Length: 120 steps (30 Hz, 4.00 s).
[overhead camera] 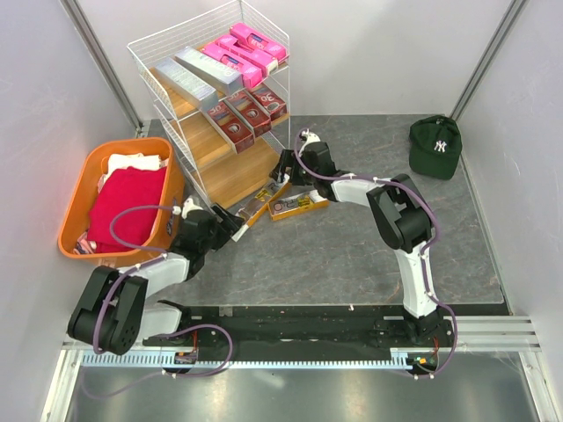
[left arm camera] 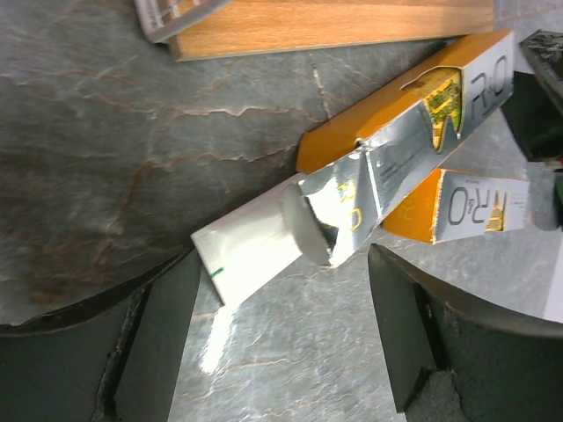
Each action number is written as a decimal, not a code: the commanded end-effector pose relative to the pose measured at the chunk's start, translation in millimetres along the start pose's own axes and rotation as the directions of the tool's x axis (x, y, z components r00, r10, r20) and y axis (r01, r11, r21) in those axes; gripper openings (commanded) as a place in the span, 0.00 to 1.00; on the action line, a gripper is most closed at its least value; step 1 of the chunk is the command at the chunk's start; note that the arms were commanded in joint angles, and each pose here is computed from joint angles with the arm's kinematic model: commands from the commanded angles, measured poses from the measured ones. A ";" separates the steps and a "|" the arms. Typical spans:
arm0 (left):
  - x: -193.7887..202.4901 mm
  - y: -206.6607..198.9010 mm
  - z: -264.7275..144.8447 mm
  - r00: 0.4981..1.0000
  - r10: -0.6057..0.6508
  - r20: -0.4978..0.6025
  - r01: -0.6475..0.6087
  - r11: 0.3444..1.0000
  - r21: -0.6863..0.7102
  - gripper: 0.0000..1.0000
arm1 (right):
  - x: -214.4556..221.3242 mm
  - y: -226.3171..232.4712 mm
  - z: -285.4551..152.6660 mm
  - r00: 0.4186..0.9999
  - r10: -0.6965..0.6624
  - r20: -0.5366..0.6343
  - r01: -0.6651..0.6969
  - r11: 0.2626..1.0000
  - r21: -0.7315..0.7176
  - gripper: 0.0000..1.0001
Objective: Place and organize the toothpastes onto the shelf
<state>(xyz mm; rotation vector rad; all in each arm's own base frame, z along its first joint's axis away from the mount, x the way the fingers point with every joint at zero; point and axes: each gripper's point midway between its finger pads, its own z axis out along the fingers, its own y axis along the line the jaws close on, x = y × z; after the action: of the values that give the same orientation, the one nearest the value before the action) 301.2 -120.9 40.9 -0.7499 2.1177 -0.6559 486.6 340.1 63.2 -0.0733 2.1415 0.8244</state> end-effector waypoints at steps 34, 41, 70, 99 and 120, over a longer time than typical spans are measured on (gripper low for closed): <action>-6.2 -28.8 -15.6 0.997 0.083 0.002 -0.082 0.988 0.128 0.84 | 120.0 121.0 -86.3 0.932 -0.219 -0.288 0.115 0.934 -0.338 0.90; -0.1 -34.4 -31.4 0.992 0.129 -0.013 -0.124 0.974 0.191 0.79 | 138.2 134.5 -100.6 0.918 -0.227 -0.326 0.088 0.916 -0.391 0.90; -64.2 -159.1 -130.5 0.949 0.269 0.167 -0.316 0.807 0.498 0.22 | -2.8 116.1 -189.8 0.999 -0.017 -0.042 -0.001 0.918 -0.396 0.95; -71.0 -232.0 -214.4 0.964 0.215 0.158 -0.248 0.506 0.826 0.02 | -34.9 140.8 -297.1 0.993 -0.094 0.073 0.118 0.685 -0.719 0.95; -65.7 -228.2 -204.2 0.973 0.207 0.105 -0.200 0.520 0.830 0.02 | -44.9 160.3 -318.0 0.996 -0.025 0.084 0.082 0.607 -0.790 0.49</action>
<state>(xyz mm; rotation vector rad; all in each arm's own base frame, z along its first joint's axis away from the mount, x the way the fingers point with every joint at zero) 237.4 -193.9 328.2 0.0528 1.5895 -1.3810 262.0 269.7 306.9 -0.4905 1.6156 1.6495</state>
